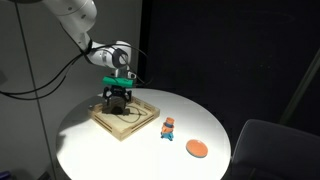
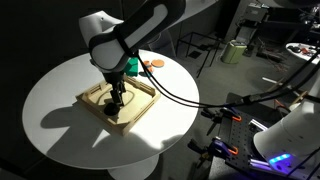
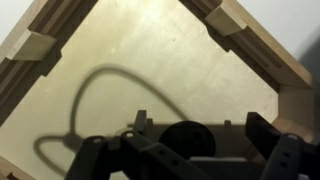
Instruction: Remove the black object from the box and put it on the table
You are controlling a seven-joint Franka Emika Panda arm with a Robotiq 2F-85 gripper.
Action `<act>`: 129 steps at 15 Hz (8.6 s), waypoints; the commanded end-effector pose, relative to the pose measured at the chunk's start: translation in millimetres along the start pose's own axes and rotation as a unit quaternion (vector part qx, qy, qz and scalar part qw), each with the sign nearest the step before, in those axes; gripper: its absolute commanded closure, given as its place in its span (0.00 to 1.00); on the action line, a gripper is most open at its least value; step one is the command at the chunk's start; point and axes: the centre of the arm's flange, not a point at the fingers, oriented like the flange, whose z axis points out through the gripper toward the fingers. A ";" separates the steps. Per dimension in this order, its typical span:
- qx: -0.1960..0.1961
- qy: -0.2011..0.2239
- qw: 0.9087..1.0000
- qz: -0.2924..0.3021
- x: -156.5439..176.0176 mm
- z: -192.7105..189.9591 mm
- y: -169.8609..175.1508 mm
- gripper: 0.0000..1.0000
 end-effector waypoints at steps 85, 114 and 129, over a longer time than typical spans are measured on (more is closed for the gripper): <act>0.026 0.079 0.959 0.271 -210.4 -46.3 11.6 0.93; 0.037 0.092 0.918 0.383 -287.5 21.3 144.1 0.93; 0.044 0.065 0.924 0.374 -270.1 57.2 143.4 0.24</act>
